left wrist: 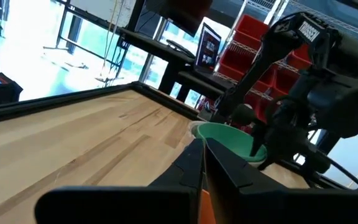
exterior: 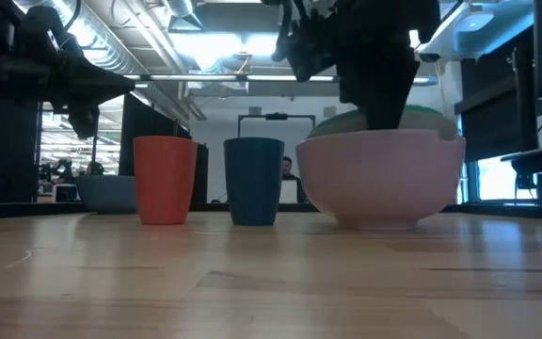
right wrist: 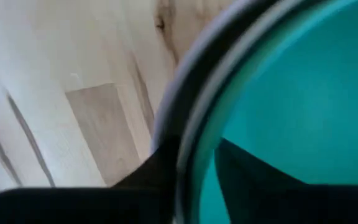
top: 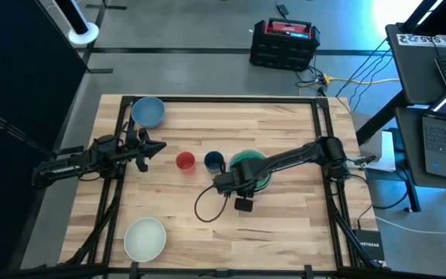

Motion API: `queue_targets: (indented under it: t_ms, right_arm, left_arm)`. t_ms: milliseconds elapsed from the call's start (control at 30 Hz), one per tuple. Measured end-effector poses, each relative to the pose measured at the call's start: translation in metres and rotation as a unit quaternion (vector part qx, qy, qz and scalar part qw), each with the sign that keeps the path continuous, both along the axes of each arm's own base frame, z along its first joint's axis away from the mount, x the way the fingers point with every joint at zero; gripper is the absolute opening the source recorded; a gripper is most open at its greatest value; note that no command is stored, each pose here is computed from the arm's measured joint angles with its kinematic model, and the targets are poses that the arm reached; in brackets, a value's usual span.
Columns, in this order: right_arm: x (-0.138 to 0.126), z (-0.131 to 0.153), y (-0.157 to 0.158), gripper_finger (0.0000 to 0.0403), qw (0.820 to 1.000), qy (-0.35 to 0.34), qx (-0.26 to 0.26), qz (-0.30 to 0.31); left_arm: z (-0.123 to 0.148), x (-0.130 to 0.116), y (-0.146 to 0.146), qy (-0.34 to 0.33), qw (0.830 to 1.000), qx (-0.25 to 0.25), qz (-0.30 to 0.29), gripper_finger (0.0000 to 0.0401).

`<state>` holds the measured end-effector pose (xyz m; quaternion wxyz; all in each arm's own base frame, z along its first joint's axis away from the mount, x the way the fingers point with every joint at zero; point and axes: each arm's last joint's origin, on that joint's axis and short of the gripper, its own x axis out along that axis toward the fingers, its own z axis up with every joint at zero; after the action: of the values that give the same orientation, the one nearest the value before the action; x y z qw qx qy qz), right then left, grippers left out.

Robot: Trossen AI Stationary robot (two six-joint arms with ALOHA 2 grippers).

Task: Nest bowls inside each other
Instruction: Stack the gray and green bowls on the white bowl, then stack the white bowl on the green bowl

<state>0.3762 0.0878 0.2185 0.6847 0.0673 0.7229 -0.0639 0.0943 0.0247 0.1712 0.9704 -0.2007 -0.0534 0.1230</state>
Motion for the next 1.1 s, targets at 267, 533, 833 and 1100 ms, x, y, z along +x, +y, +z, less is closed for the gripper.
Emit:
queue_targets:
  t_ms: [267,533,833,1100]
  right_arm:
    - [-0.028,0.066,0.011,0.0207,0.999,-0.042,0.009,0.002]
    - [-0.081,0.130,0.022,0.0236,0.979,-0.178,-0.088,-0.042]
    - [-0.128,0.121,0.032,0.0236,0.957,-0.199,-0.193,-0.090]
    - [-0.160,0.098,0.038,0.0237,0.935,-0.234,-0.231,-0.131]
  left_arm:
    - [0.012,-0.002,-0.001,-0.025,1.000,0.015,-0.001,0.0001]
    - [0.081,-0.006,-0.015,0.026,0.991,0.051,-0.125,0.0065]
    - [0.128,0.032,-0.051,0.313,0.889,0.044,-0.331,0.0092]
    - [0.131,0.068,-0.105,0.493,0.746,0.059,-0.443,0.0106]
